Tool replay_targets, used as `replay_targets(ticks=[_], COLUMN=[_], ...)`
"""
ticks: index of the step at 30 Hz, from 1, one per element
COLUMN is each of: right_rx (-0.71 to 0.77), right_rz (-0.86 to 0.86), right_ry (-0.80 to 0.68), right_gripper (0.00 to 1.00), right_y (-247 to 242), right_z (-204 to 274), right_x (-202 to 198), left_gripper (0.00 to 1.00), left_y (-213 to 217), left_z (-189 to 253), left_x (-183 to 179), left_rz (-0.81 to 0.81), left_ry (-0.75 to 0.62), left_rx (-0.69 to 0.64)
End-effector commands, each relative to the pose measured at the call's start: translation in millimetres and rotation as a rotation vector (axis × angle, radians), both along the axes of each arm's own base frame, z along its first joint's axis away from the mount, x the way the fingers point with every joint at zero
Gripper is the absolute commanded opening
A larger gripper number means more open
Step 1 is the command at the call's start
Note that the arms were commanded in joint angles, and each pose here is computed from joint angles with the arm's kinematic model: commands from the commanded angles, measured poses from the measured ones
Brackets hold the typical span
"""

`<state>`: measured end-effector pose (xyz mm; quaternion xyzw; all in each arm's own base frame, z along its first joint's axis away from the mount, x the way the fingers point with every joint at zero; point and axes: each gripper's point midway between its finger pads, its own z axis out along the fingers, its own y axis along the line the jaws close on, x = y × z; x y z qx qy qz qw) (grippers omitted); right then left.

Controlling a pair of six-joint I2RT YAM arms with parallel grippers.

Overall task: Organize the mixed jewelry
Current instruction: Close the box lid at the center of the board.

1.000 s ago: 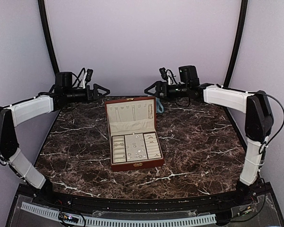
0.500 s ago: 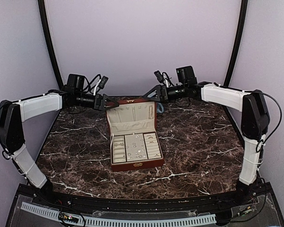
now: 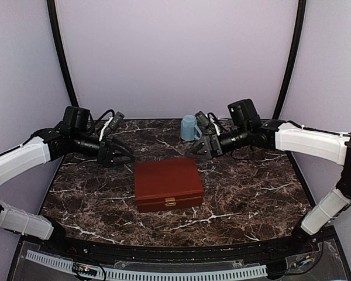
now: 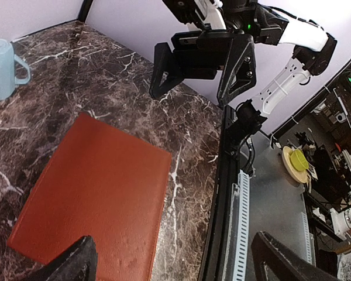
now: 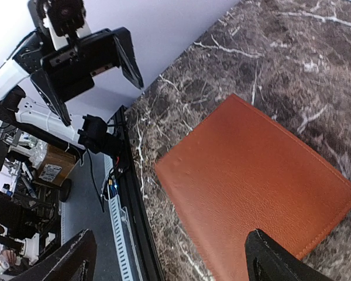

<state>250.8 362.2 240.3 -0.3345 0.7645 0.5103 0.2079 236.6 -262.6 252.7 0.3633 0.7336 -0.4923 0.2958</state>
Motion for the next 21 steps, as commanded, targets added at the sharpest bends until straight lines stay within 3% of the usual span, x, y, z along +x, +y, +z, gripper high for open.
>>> replay_targets(ticks=[1,3,7,13,21], right_rx=[-0.027,-0.057,-0.069,-0.113,-0.127], right_rz=[-0.229,-0.329,-0.41,-0.413,-0.421], right_ry=[-0.052,-0.044,-0.001,0.098,0.128], right_gripper=[0.88,0.87,0.83,0.64,0.4], right_y=[-14.5,-22.7,-24.9,-12.9,-4.6], right_z=[-1.1,-13.7,-30.4,-66.6,-87.8], right_x=[8.3,10.8,3.6,-24.8,-33.4], left_gripper=[0.94,0.92,0.83,0.69,0.43], left_y=[16.3,28.6,33.0,18.8,-3.8], left_z=[-9.9,-13.0,-34.2,-86.5,-109.9], left_x=[-13.1,-6.5,-10.8,-30.9,-33.5], left_rz=[0.14,0.296,0.433,0.47,0.434], left_ry=[0.016,-0.034,0.019,0.143,0.162], left_rx=[0.025,0.049,0.055,0.174,0.216])
